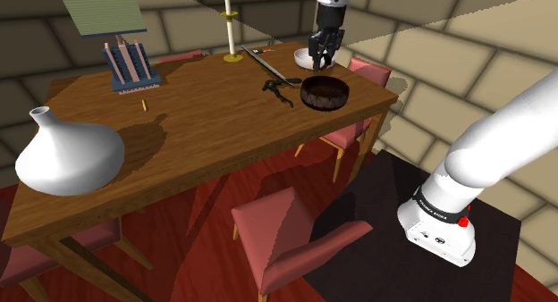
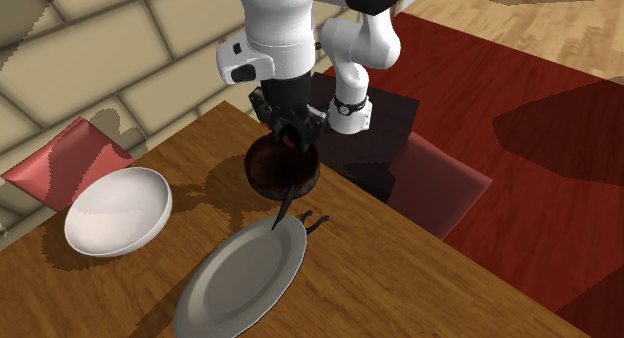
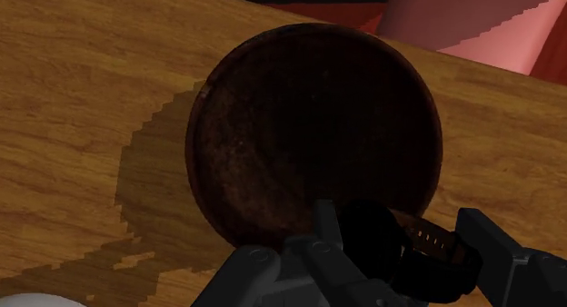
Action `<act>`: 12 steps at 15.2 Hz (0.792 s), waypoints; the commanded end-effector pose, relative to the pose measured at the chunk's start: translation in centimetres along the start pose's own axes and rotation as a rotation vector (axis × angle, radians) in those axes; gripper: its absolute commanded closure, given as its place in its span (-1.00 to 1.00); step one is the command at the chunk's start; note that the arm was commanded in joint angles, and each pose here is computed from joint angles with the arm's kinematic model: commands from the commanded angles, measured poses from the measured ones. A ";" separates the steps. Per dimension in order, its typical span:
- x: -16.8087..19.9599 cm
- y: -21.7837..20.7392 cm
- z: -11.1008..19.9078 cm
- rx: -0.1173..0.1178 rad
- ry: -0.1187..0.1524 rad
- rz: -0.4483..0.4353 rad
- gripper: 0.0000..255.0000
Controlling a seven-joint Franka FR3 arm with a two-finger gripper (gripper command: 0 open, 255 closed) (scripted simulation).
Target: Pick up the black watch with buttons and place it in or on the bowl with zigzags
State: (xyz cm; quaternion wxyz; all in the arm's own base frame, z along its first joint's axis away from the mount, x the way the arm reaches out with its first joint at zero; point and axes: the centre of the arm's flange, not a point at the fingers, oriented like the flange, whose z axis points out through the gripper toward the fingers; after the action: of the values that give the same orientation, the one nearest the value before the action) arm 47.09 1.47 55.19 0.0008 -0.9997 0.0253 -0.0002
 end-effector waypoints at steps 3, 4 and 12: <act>-0.6 3.2 0.9 0.000 0.000 -0.001 1.00; -0.6 3.2 1.5 0.000 0.000 -0.001 1.00; -0.6 3.2 5.7 0.000 0.000 -0.001 1.00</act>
State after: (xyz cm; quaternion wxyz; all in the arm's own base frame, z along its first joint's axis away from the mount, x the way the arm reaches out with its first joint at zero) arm 46.31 -1.69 50.05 0.0011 -0.9997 0.0246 0.0001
